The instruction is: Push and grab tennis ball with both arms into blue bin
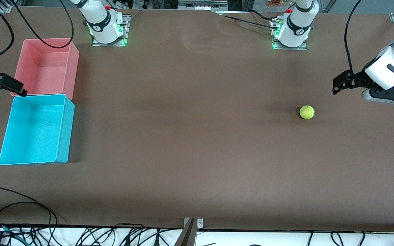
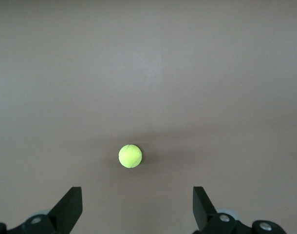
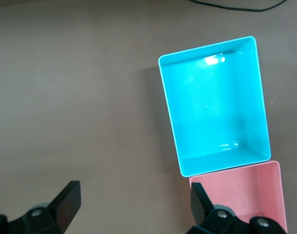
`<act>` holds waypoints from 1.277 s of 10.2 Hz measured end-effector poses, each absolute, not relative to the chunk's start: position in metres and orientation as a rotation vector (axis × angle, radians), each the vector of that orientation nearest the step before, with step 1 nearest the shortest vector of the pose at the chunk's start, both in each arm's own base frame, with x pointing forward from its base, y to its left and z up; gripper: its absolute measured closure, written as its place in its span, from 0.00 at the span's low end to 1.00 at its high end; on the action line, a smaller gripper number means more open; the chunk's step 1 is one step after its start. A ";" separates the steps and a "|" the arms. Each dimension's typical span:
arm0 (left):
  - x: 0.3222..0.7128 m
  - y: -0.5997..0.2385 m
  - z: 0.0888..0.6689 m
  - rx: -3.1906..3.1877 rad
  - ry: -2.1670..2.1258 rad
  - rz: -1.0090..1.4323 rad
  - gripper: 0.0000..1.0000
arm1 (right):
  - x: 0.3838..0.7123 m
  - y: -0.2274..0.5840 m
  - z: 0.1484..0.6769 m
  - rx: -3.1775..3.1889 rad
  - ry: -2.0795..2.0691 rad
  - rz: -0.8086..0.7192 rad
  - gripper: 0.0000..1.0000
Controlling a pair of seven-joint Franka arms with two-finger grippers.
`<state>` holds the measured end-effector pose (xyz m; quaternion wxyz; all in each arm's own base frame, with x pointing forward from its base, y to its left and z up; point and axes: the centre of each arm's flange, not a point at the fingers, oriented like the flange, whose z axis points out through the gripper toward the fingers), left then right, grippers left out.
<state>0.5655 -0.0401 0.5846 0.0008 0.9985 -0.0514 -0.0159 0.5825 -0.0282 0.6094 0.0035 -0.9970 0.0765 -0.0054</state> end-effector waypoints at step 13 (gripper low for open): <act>0.565 -0.040 0.585 3.135 -0.162 -0.052 0.00 | 0.585 -0.028 0.611 -3.117 0.240 -0.050 0.00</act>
